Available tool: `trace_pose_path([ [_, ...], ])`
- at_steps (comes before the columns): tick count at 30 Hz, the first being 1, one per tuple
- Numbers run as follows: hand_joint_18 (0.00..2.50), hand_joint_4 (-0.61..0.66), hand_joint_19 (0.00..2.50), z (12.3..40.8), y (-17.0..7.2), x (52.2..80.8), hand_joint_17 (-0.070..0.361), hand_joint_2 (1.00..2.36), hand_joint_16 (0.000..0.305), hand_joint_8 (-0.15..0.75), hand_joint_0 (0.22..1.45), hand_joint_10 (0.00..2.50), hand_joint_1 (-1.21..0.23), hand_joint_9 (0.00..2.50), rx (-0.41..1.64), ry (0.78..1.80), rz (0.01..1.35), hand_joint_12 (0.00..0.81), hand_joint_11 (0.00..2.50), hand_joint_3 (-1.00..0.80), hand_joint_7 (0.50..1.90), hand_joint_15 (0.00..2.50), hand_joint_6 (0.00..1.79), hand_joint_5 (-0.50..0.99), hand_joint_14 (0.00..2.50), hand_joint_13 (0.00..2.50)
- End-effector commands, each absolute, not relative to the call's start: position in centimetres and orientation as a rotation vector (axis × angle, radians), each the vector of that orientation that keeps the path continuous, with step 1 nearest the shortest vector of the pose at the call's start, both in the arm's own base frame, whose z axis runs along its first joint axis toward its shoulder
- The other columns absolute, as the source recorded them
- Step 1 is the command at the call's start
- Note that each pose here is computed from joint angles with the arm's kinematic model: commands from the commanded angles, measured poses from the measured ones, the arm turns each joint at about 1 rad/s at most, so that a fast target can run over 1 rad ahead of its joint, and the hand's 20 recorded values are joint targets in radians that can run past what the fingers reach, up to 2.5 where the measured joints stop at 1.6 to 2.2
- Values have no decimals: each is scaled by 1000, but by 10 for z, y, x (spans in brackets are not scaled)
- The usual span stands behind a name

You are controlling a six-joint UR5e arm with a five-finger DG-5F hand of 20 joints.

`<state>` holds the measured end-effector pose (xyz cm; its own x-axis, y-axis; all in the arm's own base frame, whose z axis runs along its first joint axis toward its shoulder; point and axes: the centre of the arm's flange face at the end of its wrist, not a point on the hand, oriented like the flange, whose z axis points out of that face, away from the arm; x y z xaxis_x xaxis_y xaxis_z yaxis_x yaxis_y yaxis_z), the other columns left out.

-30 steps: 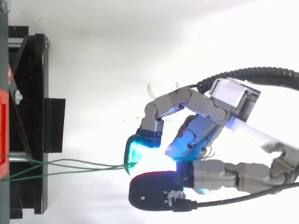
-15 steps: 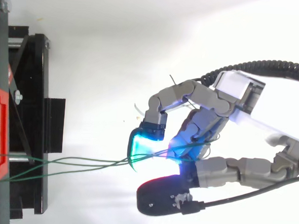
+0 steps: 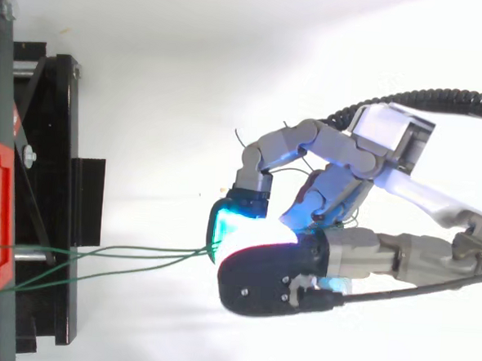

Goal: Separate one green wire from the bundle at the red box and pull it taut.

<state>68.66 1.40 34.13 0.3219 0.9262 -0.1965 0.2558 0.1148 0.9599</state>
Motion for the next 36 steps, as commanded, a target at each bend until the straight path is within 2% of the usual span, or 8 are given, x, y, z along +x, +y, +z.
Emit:
trace_pose_path([
  [1,829,178,745,343,11,686,132,1015,59,279,585,18,-648,1195,1401,1171,710,320,1298,-295,1043,1445,908,-196,16,1416],
  [13,821,98,725,343,4,686,128,1022,57,276,642,19,-774,1183,1407,1167,703,333,1308,-171,1050,1447,923,-198,18,1400],
  [16,822,110,713,346,3,685,127,1020,57,276,658,17,-803,1175,1408,1166,702,331,1310,-204,1014,1434,928,-199,19,1397],
  [18,821,153,724,347,3,684,127,1010,56,274,645,18,-832,1170,1407,1166,701,328,1307,-374,996,1432,933,-201,18,1392],
  [24,860,176,738,347,1,684,136,1000,60,292,523,17,-554,1211,1408,1164,699,355,1300,-500,984,1442,925,-195,15,1441],
  [26,843,164,752,348,1,684,131,1008,58,275,580,18,-463,1208,1408,1163,700,329,1302,-411,1012,1446,920,-197,16,1433],
  [29,842,162,756,347,1,684,131,1016,58,281,598,18,-496,1204,1407,1165,698,330,1306,-312,1027,1447,918,-199,15,1434],
  [36,882,134,721,347,1,684,141,1018,63,301,624,15,-711,1197,1409,1165,698,356,1299,-119,1003,1426,928,-200,16,1452],
])
